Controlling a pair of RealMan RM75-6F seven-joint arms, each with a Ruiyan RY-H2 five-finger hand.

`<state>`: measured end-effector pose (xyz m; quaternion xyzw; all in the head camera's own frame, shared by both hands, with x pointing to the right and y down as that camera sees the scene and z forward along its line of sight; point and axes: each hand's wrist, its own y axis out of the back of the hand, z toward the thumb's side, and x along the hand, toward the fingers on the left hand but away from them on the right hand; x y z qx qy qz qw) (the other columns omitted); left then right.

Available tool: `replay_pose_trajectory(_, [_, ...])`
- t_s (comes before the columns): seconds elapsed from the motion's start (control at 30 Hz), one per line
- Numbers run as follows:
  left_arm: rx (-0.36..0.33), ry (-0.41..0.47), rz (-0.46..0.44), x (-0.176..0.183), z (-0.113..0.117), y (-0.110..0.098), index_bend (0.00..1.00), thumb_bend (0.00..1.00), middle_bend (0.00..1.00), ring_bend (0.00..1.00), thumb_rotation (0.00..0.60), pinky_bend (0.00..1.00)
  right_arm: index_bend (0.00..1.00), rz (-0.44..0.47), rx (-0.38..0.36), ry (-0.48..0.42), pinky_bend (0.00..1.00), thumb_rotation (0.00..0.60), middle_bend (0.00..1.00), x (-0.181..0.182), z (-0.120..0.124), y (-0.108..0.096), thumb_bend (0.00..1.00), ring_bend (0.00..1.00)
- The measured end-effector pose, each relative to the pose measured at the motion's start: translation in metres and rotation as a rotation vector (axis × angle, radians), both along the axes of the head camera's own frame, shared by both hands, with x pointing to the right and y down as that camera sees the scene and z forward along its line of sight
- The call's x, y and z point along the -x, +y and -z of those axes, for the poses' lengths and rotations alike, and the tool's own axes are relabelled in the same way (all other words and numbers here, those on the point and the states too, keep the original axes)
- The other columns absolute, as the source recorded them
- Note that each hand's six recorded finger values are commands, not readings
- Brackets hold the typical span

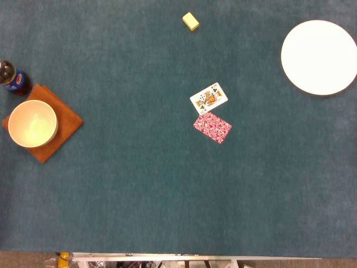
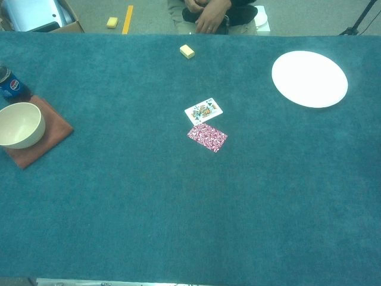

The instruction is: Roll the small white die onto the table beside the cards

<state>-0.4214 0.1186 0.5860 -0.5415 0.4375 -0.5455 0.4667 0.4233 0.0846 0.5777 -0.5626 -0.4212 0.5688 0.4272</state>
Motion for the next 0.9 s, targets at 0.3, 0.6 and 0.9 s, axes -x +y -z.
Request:
replay_pose_trajectory(0.3, [-0.004,0.003,-0.004,0.001,0.001,0.002,0.06,0.34,0.09,0.03,0.600,0.07,0.32,0.033,0.015,-0.036,0.10,0.600,0.28,0.012,-0.001,-0.002,0.27,0.06])
replay_pose_trajectory(0.6, [-0.014,0.013,-0.010,-0.001,0.005,0.007,0.06,0.34,0.09,0.03,0.600,0.07,0.35,0.159,0.088,-0.098,0.10,0.600,0.28,0.057,-0.016,-0.029,0.40,0.06])
replay_pose_trajectory(0.9, [-0.030,0.017,-0.020,-0.002,0.011,0.012,0.06,0.34,0.09,0.03,0.600,0.07,0.37,0.255,0.163,-0.147,0.10,0.600,0.28,0.118,-0.050,-0.072,0.29,0.06])
